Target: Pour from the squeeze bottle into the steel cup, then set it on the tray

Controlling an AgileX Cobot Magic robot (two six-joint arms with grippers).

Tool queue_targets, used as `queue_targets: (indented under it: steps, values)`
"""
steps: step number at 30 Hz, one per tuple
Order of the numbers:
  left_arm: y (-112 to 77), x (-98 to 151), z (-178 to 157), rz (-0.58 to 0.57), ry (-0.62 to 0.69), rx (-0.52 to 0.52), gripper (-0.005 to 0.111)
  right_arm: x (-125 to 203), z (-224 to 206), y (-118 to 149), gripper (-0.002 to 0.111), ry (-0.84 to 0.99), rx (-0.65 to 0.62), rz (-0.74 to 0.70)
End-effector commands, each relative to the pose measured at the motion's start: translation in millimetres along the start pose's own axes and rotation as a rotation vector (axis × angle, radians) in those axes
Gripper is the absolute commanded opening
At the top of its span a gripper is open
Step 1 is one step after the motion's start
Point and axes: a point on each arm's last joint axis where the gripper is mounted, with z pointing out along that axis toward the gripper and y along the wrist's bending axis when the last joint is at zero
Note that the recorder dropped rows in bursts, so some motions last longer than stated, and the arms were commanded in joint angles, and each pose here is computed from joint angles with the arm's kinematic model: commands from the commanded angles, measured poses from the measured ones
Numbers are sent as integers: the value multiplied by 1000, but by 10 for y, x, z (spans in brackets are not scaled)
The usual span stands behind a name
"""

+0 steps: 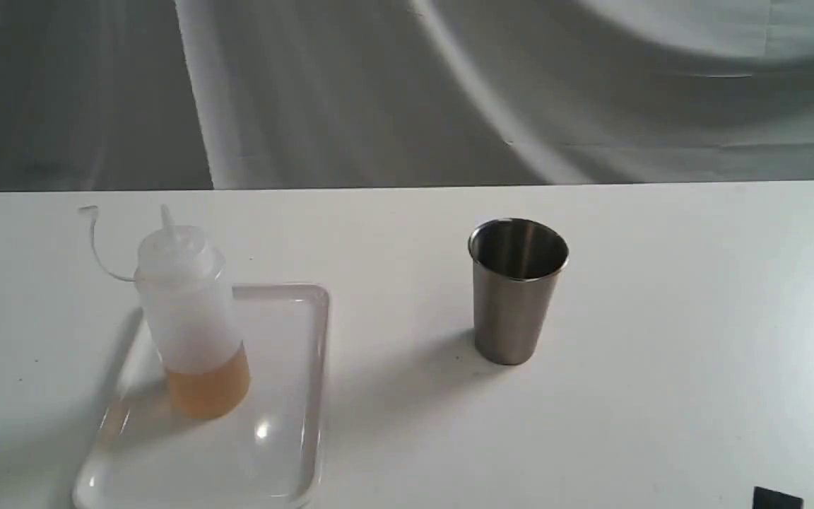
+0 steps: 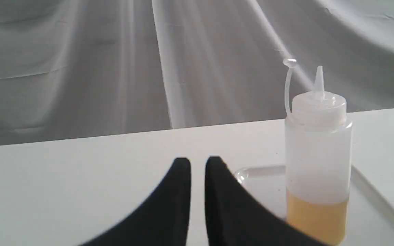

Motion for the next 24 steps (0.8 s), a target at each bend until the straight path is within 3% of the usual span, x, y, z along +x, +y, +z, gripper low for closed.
queue_targets:
  steps: [1, 11, 19, 24]
  values:
    - [-4, 11, -1, -4, -2, 5, 8, 3, -95, 0, 0, 13, 6, -3]
    - [-4, 11, -1, -4, -2, 5, 8, 129, -453, -35, 0, 172, 57, -1]
    - [-4, 11, -1, -2, -2, 5, 8, 124, -692, -82, 0, 109, 119, 17]
    - [-4, 11, -1, -2, -2, 5, 8, 358, -749, -123, 0, 86, 165, 82]
